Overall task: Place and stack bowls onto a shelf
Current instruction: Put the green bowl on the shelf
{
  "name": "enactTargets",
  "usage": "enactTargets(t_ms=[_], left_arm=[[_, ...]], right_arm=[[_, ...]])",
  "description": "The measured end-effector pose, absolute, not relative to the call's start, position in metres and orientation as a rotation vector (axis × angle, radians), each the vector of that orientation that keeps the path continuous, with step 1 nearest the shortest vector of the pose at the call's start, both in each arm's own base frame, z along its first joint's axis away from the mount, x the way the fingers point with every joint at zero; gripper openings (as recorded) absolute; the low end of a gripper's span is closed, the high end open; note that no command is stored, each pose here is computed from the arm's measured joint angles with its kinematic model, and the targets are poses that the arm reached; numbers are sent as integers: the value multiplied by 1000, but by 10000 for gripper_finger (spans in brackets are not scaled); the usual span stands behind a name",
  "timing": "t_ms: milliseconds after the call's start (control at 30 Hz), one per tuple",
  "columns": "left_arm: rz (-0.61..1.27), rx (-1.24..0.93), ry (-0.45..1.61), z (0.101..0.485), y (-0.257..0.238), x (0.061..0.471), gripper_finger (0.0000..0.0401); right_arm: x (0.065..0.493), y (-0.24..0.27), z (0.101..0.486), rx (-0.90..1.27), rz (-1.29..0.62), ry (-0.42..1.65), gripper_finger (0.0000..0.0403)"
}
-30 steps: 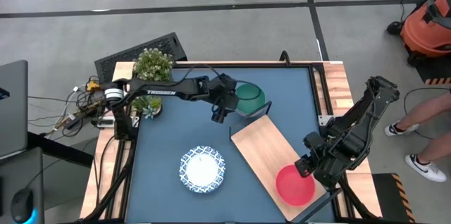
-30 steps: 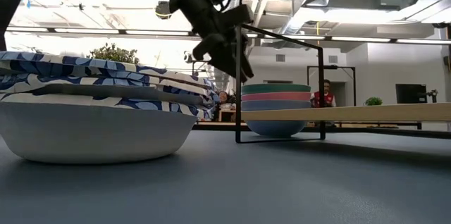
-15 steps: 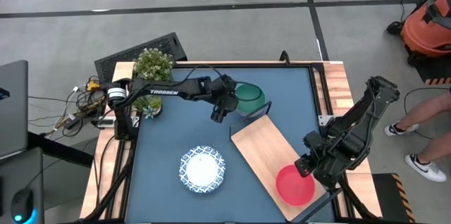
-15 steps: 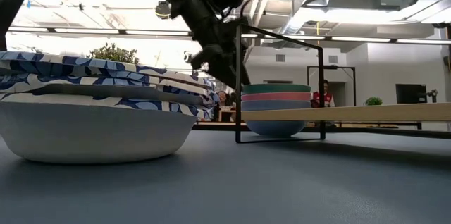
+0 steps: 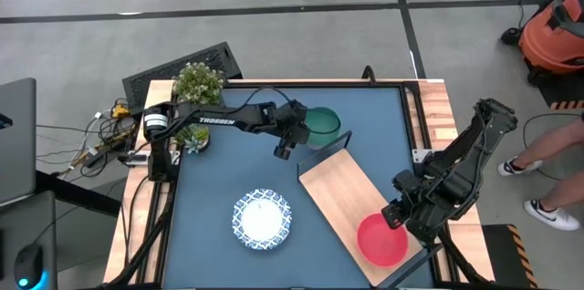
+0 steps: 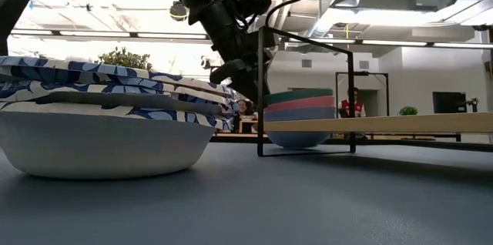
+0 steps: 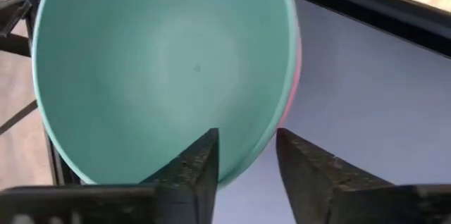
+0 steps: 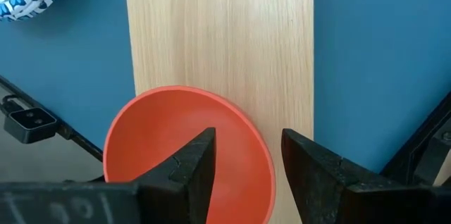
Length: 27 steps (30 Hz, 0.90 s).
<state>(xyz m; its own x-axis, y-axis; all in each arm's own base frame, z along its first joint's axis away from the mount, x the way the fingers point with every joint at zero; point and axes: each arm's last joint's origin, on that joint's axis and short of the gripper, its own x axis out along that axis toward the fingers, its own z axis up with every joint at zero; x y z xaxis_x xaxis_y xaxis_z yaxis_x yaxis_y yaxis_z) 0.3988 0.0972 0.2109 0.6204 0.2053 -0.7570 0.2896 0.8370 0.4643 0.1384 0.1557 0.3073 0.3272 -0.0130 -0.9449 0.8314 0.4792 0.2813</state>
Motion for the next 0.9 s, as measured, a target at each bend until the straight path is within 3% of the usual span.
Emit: enactTargets(t_ms=[500, 900], left_arm=[[-80, 639, 927, 210, 94, 399, 21], [-82, 662, 915, 243, 93, 407, 1]], right_arm=[[138, 155, 307, 916, -673, 1104, 186], [137, 154, 307, 898, -689, 1110, 186]])
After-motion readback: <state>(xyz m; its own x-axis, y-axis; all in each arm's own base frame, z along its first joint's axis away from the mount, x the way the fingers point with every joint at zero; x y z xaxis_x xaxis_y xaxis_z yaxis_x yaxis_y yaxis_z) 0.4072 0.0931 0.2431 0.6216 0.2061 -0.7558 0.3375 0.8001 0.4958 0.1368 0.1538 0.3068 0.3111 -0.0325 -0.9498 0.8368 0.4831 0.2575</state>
